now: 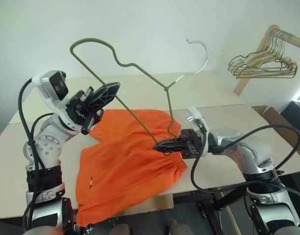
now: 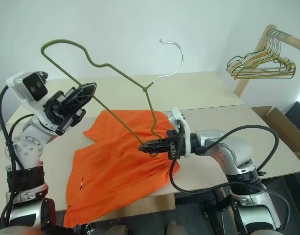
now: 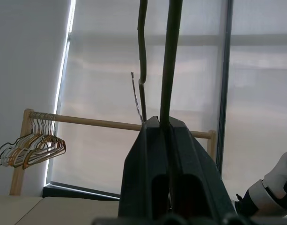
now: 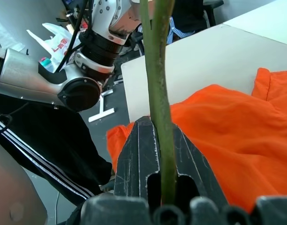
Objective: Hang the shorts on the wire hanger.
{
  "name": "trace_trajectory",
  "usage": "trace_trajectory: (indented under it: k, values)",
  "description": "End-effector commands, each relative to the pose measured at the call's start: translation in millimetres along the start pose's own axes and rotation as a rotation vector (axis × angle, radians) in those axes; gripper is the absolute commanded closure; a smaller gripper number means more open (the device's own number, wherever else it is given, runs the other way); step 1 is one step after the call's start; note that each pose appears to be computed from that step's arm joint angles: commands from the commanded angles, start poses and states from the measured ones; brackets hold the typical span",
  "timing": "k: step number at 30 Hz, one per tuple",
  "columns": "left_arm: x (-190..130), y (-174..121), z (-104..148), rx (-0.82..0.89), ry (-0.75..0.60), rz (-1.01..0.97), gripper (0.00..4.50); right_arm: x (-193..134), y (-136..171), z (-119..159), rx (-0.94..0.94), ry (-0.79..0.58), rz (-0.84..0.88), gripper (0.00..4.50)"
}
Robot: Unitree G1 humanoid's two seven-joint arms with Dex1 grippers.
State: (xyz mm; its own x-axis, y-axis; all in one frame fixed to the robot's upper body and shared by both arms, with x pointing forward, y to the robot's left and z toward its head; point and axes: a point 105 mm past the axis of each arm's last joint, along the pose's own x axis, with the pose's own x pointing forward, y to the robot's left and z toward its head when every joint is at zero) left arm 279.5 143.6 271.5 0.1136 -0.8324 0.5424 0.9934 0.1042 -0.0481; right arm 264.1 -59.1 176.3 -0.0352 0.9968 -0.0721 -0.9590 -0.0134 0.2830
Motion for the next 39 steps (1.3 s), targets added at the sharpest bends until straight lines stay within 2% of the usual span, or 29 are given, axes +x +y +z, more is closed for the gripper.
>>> trace_trajectory:
  k: [1, 7, 8, 12, 16, 19, 22, 25, 27, 30, 39]
  values:
    - [0.3, -2.2, -13.5, -0.012, 0.073, -0.009, 3.44, 0.1, 3.8, 13.3, -0.048, -0.034, 0.006, 4.5]
    - [-36.9, 19.8, -86.5, -0.002, 0.492, 0.178, 1.43, -12.3, 3.8, 18.9, 0.003, -0.101, -0.048, 4.5]
    - [-44.1, 19.9, -93.7, -0.005, 0.518, 0.194, 1.1, -16.8, 3.1, 17.9, 0.021, -0.097, -0.074, 4.5]
    - [-59.0, 13.8, -106.3, 0.03, 0.606, 0.196, 1.1, -40.9, -11.6, 11.1, 0.135, -0.072, -0.268, 4.5]
    - [-65.5, 6.0, -108.2, 0.061, 0.672, 0.186, 1.1, -81.2, -24.3, -21.5, 0.32, 0.03, -0.47, 4.5]
    - [-74.3, 1.0, -114.4, 0.134, 0.794, 0.163, 1.1, -106.7, -13.5, -39.3, 0.545, 0.068, -0.466, 4.5]
    - [-78.0, -8.0, -108.7, 0.103, 0.785, 0.146, 1.1, -128.3, 4.9, -50.8, 0.738, 0.084, -0.437, 4.5]
    - [-91.4, -14.7, -110.4, 0.105, 0.836, 0.139, 1.1, -151.5, 16.8, -65.1, 0.886, 0.088, -0.474, 4.5]
    - [-97.8, -16.4, -112.4, 0.096, 0.86, 0.149, 1.1, -159.3, 21.7, -74.8, 0.933, 0.117, -0.504, 4.5]
    - [-95.5, -20.9, -110.2, 0.066, 0.824, 0.141, 1.1, -166.9, 26.5, -88.9, 0.989, 0.176, -0.55, 4.5]
    - [-86.7, -20.7, -113.1, 0.072, 0.823, 0.12, 1.1, -180.3, 26.0, -112.1, 1.075, 0.22, -0.607, 4.5]
